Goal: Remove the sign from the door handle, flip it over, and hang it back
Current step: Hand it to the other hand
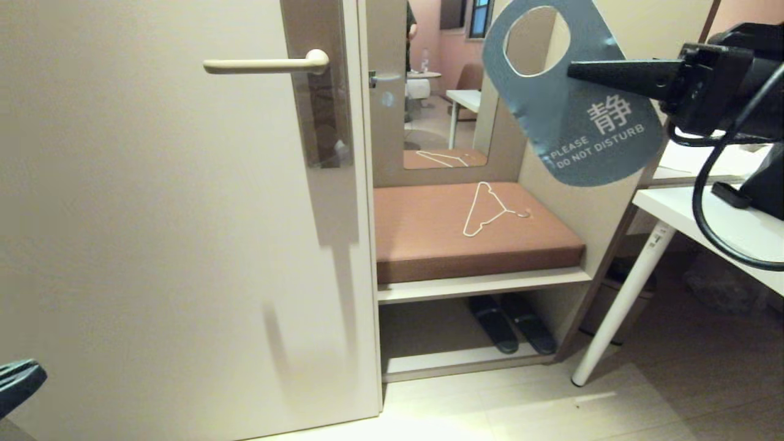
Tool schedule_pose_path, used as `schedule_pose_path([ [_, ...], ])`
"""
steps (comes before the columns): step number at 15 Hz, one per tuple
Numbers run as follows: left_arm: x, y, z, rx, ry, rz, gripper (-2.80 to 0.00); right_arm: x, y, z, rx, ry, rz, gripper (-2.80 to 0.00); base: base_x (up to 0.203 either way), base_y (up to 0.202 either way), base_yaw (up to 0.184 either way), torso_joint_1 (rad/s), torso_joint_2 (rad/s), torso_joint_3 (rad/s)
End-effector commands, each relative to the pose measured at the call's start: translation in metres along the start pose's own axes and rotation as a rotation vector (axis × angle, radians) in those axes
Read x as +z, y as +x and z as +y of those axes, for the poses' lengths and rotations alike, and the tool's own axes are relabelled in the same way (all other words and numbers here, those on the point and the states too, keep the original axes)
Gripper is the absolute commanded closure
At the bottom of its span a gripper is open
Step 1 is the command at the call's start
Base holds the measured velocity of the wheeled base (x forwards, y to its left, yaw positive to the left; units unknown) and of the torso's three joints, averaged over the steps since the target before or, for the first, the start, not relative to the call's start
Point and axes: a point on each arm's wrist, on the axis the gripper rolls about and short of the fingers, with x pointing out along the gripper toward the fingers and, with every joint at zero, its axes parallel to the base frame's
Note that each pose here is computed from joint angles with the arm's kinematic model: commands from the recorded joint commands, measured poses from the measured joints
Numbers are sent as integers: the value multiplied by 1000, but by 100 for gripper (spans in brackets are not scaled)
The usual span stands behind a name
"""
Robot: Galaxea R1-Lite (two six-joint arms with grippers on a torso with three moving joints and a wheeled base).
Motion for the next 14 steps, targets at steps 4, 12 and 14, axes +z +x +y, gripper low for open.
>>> schedule_pose_path([
  [4,30,62,5,-97,-49,57,0,-10,38,1,103,89,-67,0,0,0,0,0,0,0],
  [12,65,151,-13,-262,-123,30,0,-33,98,7,286,255,-210,0,0,0,0,0,0,0],
  [14,66,166,-19,-297,-128,19,0,-42,111,9,326,266,-242,0,0,0,0,0,0,0],
])
